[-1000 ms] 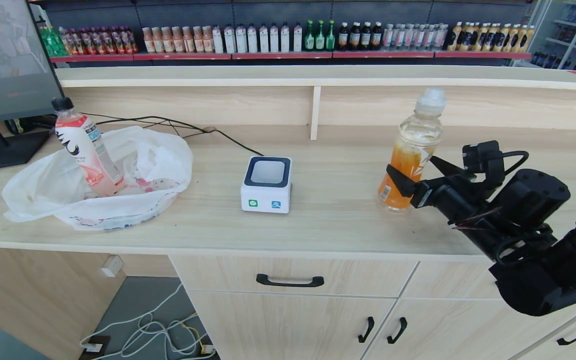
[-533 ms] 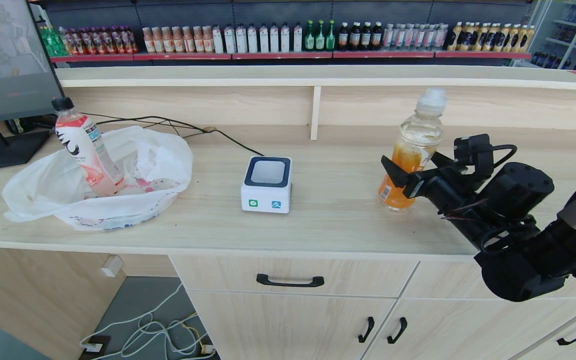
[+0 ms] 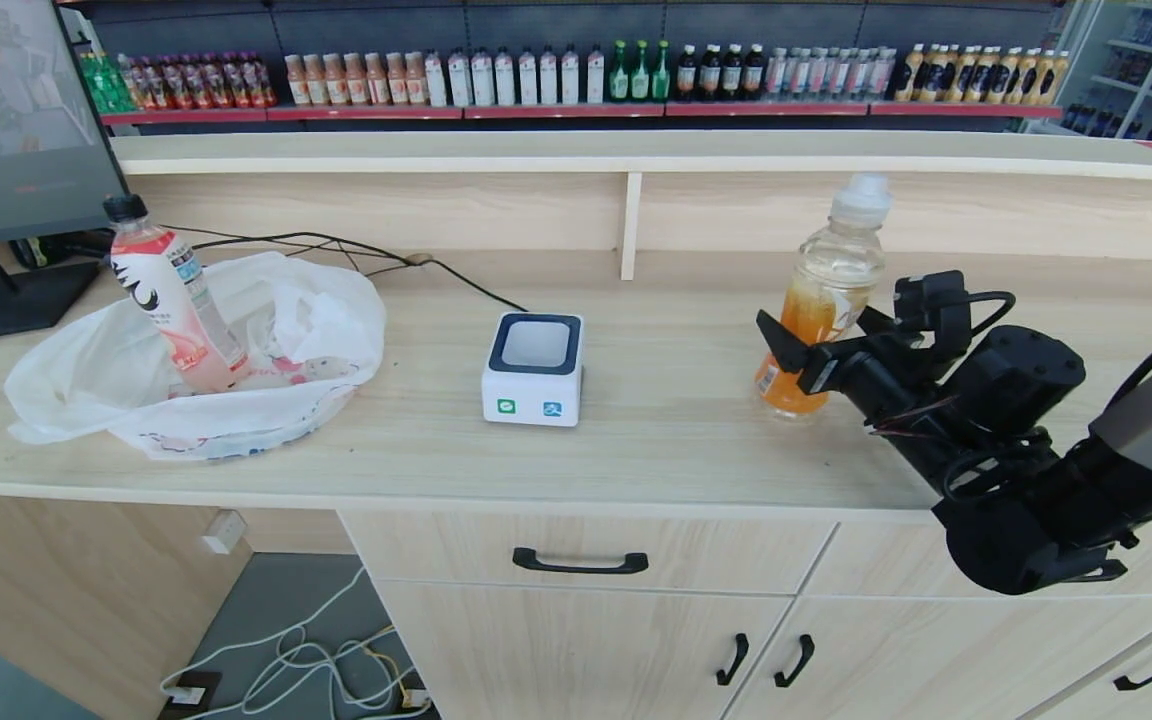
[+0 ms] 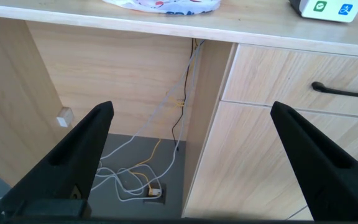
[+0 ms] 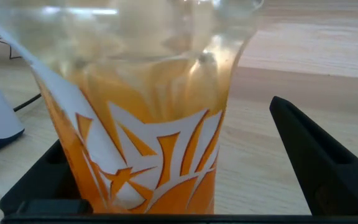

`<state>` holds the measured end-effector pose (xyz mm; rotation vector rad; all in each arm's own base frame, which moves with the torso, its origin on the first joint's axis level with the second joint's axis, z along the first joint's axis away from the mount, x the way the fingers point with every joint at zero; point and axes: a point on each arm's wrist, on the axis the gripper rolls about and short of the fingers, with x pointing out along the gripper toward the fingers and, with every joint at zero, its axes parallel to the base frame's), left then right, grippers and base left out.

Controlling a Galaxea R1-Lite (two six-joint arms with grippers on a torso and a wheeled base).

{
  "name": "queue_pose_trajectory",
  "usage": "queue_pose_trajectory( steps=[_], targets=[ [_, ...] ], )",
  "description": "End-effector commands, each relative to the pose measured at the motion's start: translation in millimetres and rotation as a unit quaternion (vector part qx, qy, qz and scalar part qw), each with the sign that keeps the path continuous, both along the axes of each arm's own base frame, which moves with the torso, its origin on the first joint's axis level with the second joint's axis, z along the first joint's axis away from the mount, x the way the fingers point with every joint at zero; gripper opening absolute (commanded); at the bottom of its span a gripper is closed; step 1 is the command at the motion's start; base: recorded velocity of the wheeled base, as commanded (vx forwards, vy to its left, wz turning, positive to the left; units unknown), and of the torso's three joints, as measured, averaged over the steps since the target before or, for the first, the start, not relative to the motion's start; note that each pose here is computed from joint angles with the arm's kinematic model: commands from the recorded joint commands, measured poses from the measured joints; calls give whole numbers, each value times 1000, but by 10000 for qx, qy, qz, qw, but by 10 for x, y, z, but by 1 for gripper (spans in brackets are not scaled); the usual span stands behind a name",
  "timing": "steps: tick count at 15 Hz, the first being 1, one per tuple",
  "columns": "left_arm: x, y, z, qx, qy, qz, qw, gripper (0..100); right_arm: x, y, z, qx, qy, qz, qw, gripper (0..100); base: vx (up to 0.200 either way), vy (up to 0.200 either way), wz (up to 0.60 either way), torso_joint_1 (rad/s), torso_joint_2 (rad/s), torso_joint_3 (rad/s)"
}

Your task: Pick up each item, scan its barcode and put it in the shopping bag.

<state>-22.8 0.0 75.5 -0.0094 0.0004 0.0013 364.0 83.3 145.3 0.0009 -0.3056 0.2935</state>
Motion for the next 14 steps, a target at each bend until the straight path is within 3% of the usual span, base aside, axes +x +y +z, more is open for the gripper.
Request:
queue_pose_trajectory(
  steps=[1, 4, 5, 14],
  targets=[
    [0, 0, 0, 1, -2, 1, 10000, 100, 42, 29, -39, 1, 15, 1, 10000, 100, 0, 0, 0, 0, 0, 0],
    [0, 0, 0, 1, -2, 1, 10000, 100, 46, 30, -60, -6, 45, 1, 10000, 100, 0, 0, 0, 0, 0, 0],
    [0, 0, 0, 1, -2, 1, 10000, 100, 46, 30, -51, -9, 28, -1, 10000, 0, 0, 0, 0, 0, 0, 0],
    [0, 0, 0, -7, -2, 1, 10000, 100, -77, 1, 97, 27, -97, 1, 9999, 0, 0, 0, 0, 0, 0, 0]
  ],
)
